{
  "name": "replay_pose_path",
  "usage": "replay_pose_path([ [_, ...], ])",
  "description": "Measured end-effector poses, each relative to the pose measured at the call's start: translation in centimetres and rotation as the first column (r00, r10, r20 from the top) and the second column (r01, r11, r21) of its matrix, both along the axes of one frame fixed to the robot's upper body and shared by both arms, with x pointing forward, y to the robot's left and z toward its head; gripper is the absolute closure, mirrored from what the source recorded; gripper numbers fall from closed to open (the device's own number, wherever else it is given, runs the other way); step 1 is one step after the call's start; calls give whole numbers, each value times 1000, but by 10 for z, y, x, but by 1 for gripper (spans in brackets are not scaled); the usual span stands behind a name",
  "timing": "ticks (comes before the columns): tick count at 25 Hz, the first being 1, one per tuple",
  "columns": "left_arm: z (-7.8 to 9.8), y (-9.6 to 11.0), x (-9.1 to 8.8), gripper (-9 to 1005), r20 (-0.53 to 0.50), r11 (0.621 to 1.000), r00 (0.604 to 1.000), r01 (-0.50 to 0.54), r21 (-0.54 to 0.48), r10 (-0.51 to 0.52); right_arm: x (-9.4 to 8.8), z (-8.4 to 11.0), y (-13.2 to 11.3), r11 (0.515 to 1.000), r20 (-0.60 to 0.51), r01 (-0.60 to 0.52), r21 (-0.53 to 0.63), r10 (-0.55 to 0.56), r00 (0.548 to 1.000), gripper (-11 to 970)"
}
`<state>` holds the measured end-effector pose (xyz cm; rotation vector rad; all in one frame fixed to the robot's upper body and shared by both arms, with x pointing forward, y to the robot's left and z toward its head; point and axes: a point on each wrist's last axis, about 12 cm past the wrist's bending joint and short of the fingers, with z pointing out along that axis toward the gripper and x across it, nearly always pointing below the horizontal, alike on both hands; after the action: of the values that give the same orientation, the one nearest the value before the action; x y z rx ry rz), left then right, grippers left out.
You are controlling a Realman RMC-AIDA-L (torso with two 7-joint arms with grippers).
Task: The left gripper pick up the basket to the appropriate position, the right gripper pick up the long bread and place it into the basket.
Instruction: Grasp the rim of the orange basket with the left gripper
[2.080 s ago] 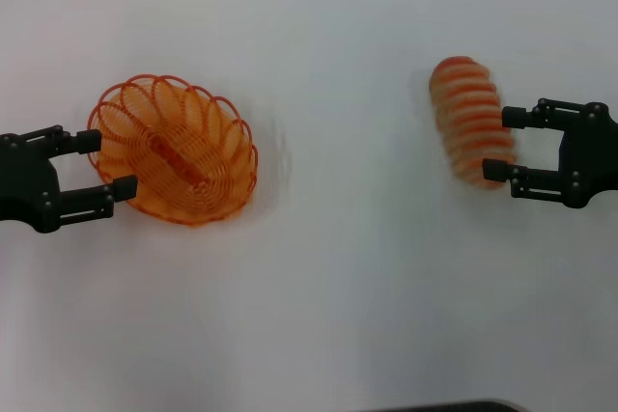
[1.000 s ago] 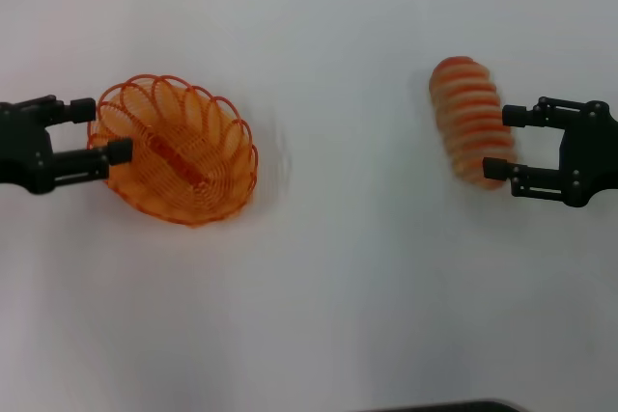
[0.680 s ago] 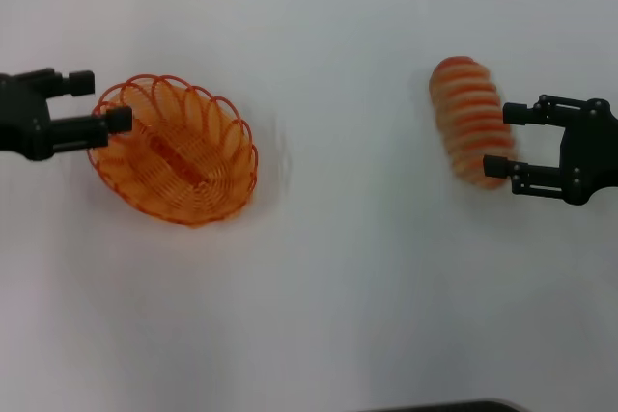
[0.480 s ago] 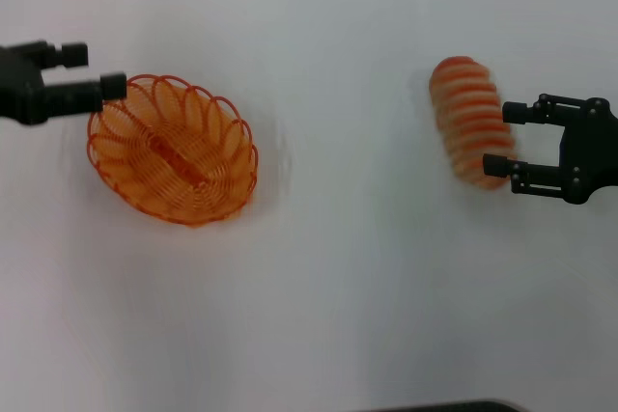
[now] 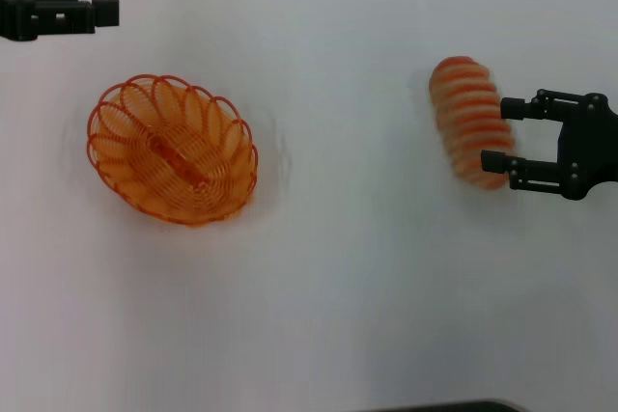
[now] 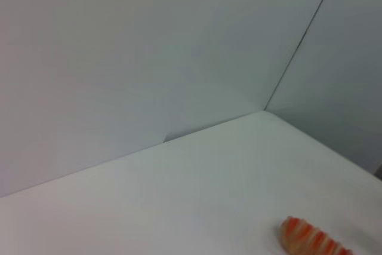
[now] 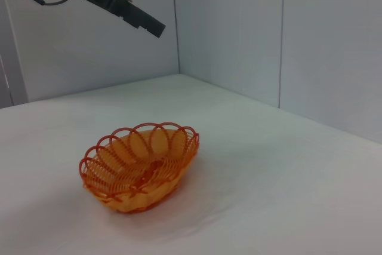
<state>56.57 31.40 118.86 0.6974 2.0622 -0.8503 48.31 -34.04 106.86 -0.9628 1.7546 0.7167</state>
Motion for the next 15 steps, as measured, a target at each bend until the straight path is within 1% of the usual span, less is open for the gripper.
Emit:
replay_pose_path([
  [2, 3, -1, 2, 200, -5, 1000, 1000, -3, 14, 3, 0, 0, 0, 1000, 1, -1, 0, 1, 1000, 210],
  [3, 11, -6, 9, 199, -29, 998, 1000, -6, 68, 8, 0, 0, 0, 1000, 1, -1, 0, 1, 1000, 210],
  [5, 14, -9, 12, 199, -43, 996, 999, -5, 93, 10, 0, 0, 0, 1000, 1, -2, 1, 2, 1000, 210],
  [7, 18, -13, 17, 199, -73, 989, 997, -21, 144, 31, 0, 0, 1, 1000, 1, -4, 2, 4, 1000, 210],
  [11, 25, -20, 28, 199, -118, 967, 987, -76, 242, 107, -1, 0, 1, 1000, 5, -5, 2, 5, 1000, 210],
  [15, 28, -31, 36, 200, -161, 937, 976, -83, 338, 145, -1, 0, 1, 1000, 5, -6, 3, 6, 1000, 210],
])
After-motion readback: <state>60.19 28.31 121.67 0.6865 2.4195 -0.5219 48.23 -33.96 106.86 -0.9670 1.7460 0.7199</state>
